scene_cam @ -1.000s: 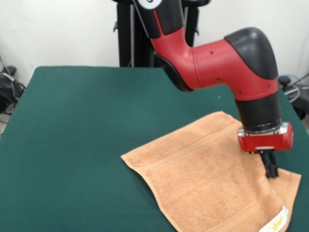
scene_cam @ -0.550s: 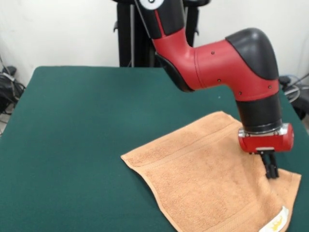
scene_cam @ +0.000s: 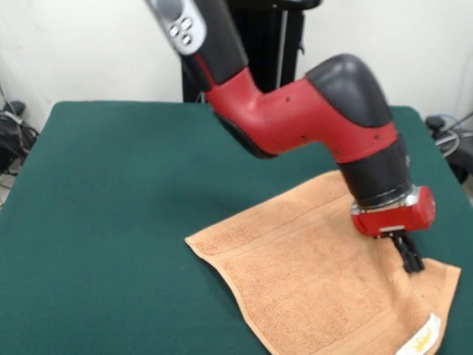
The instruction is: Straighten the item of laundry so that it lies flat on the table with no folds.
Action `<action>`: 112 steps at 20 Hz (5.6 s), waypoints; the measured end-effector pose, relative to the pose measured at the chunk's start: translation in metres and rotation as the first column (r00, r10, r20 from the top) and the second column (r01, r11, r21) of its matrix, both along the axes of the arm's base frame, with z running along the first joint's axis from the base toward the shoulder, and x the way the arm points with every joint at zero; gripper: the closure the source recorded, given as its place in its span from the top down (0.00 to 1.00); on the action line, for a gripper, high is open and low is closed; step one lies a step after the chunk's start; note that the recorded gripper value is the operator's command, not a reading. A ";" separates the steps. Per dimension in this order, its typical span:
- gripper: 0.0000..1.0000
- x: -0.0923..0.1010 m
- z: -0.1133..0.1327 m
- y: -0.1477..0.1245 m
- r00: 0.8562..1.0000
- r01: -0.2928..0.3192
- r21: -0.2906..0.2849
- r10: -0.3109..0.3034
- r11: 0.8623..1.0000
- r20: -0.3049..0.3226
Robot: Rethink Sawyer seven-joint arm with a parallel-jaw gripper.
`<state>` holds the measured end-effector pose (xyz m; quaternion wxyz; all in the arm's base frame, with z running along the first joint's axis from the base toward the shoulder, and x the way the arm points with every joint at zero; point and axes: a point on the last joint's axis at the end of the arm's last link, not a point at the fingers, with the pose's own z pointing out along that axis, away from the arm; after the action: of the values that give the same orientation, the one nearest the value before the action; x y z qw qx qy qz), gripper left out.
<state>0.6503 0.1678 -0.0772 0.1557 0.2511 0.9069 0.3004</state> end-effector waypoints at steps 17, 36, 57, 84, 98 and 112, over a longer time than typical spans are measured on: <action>0.00 -0.017 -0.020 -0.020 0.990 0.131 0.287 -0.141 0.949 0.014; 0.00 -0.017 -0.021 -0.019 0.988 0.143 0.304 -0.152 0.942 0.008; 0.00 -0.035 -0.030 0.024 0.985 0.159 0.451 -0.170 0.878 -0.017; 0.00 -0.047 0.011 0.081 0.994 -0.096 0.036 0.094 0.995 0.051; 0.00 -0.068 0.121 0.076 0.978 -0.174 -0.012 0.171 0.985 -0.122; 0.00 -0.061 0.213 0.006 0.892 -0.296 -0.073 0.249 0.952 -0.377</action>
<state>0.5891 0.1736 0.1363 -0.0428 0.1619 0.9636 0.2085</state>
